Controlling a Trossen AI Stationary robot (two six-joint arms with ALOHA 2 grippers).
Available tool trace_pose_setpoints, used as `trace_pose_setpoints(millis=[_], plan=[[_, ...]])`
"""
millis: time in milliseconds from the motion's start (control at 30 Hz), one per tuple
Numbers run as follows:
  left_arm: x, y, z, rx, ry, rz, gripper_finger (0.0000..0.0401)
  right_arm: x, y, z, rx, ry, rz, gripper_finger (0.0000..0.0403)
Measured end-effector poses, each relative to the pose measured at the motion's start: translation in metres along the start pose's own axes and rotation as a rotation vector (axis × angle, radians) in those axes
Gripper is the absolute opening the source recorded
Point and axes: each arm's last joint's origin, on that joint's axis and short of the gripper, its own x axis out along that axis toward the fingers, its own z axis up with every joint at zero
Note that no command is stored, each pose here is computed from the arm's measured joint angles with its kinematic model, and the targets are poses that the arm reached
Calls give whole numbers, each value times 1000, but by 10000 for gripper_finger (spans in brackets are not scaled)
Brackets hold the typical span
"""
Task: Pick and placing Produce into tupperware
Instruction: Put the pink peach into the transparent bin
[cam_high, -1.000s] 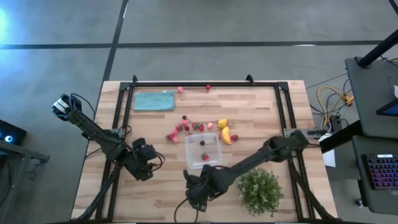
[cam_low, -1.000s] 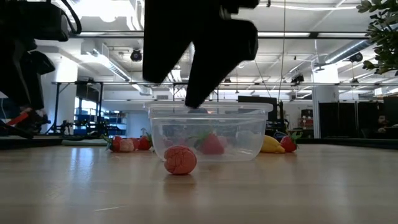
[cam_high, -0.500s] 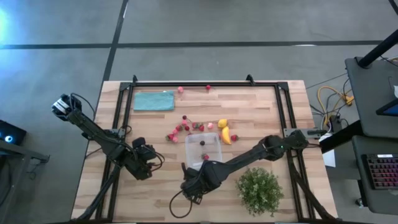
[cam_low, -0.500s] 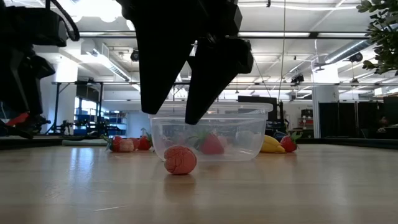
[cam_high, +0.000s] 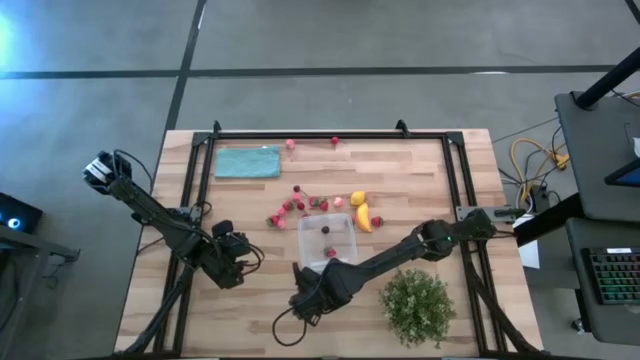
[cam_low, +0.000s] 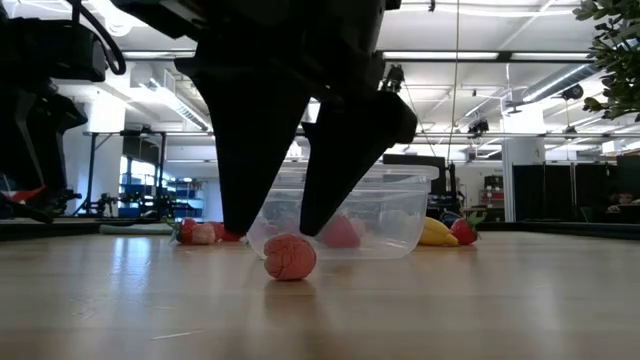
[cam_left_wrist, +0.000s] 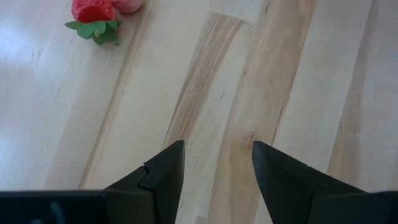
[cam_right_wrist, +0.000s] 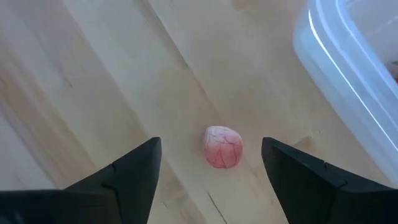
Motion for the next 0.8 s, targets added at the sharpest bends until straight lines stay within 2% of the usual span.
trace_pose_setpoints(millis=[233,567,800], plan=[[0,0,0,1,1,1,173,2,-3,3,91,6,-3,255],[-8,2,1,28,11,-65,173,3,-8,11,433,40,8,253],[-16,5,2,11,8,-120,173,3,-10,13,501,36,5,251]])
